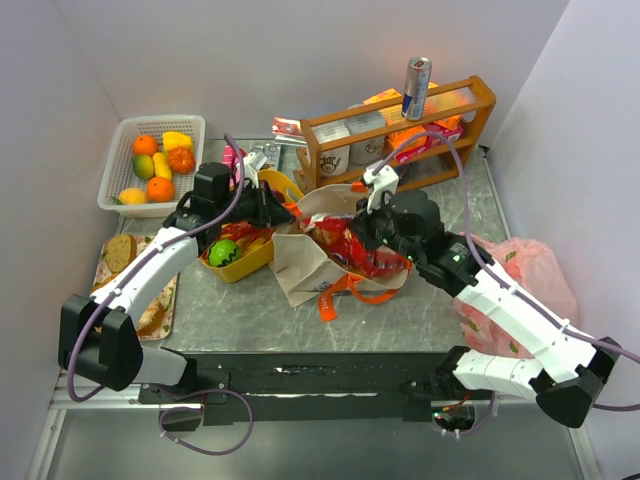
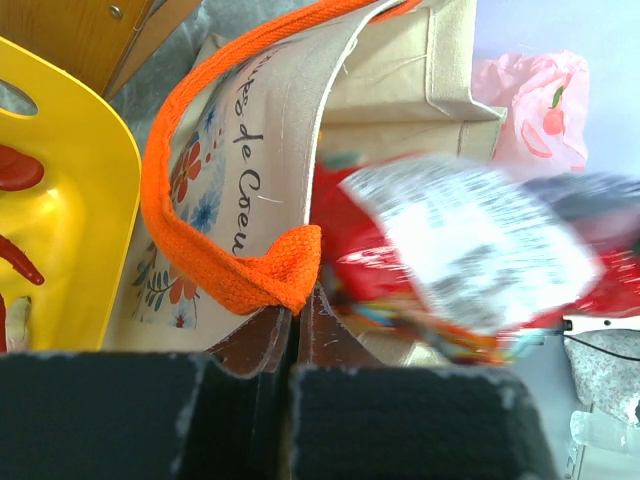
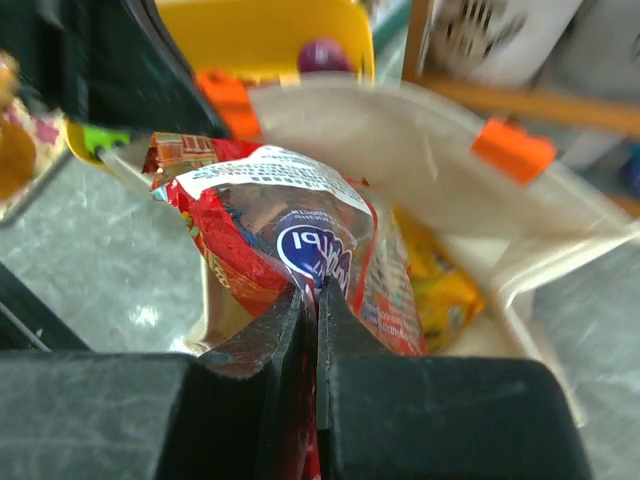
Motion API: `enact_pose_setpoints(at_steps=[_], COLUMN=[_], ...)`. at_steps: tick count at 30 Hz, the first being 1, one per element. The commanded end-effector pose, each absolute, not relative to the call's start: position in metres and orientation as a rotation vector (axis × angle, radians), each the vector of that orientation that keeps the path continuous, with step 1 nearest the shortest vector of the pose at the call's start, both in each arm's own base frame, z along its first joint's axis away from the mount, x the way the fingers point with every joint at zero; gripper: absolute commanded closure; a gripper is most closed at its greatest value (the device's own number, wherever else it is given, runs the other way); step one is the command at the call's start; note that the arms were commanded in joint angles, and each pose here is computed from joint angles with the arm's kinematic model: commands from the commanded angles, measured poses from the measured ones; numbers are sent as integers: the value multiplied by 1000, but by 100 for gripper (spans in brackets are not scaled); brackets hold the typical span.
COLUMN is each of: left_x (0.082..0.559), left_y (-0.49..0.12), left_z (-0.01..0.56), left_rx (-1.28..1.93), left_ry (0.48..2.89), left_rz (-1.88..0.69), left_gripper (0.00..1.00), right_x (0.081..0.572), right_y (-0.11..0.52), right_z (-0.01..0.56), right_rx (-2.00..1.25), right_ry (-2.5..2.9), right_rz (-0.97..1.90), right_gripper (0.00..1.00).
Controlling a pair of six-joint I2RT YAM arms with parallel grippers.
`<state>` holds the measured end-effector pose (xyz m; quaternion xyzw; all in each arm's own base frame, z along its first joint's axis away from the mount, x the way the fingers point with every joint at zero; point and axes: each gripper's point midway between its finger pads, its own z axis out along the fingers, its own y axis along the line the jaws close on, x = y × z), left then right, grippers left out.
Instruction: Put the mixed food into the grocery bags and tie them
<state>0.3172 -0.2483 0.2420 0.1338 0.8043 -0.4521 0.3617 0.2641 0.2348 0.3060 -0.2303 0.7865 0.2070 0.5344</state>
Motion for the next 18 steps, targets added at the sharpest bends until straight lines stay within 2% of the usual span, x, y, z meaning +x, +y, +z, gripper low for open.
enact_pose_setpoints(at_steps=[1, 11, 18], left_x=[320, 319, 318], left_y=[-248, -248, -248], left_z=[240, 242, 243], left_rx=[372, 381, 383], left_ry=[2059, 2053, 2050], left_rz=[-1157, -1164, -1163], left_gripper=[99, 99, 99], right_x=[270, 348, 362], right_y=[248, 266, 286], right_z=[364, 308, 265], right_rx=[-411, -229, -276], right_ry=[1672, 1735, 1848], right_rz=[648, 434, 412], right_gripper=[100, 100, 100])
